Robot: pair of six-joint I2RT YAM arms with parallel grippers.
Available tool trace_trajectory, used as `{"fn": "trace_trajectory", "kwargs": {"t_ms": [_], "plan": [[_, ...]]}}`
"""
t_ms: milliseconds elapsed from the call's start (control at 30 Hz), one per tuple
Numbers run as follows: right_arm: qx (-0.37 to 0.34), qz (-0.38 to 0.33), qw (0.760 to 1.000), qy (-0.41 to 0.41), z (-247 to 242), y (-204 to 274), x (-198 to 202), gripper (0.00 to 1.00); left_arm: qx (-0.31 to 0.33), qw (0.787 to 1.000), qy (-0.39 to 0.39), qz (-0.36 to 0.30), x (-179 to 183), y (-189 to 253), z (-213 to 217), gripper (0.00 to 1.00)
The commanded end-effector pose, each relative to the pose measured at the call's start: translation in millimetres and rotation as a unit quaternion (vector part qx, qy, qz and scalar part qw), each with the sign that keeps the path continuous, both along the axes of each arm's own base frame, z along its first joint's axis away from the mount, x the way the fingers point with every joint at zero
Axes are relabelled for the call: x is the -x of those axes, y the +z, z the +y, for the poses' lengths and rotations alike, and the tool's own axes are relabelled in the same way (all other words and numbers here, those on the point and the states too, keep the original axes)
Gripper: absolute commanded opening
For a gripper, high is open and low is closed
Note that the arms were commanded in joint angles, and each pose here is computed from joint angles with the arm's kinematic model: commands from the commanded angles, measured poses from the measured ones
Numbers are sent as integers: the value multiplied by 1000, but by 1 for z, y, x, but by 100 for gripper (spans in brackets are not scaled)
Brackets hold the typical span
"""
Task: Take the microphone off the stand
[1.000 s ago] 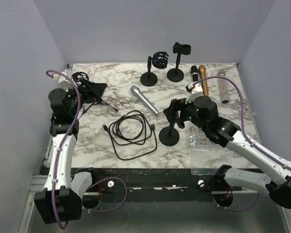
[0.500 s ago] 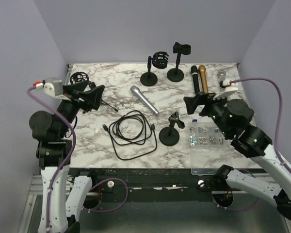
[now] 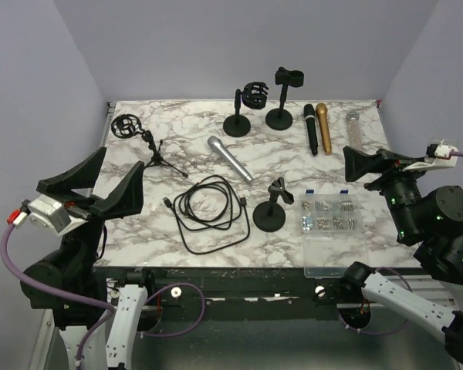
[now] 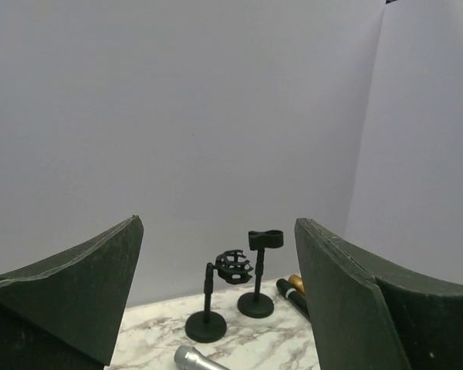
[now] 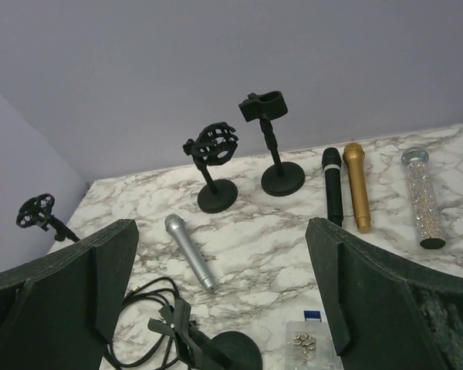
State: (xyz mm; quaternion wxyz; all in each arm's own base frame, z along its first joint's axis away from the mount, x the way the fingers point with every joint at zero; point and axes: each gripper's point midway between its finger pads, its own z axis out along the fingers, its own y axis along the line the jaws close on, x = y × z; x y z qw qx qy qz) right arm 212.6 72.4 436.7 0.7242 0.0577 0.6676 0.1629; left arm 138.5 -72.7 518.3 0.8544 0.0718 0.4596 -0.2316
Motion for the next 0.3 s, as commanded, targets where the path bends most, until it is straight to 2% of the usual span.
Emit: {"fn": "trace_trajectory", "kwargs": {"t_ms": [0,167,267], "plan": [[-3,-7,1000,-24,-22,6,12,100,2,999,38,-21,11,2,12,83],[-23,-39,999,-2,-25,12,25,100,-1,999,40,-16,8,-5,12,83],[-34,-32,999,-11,-32,12,28,100,-1,999,29,-15,7,-7,9,83]]}}
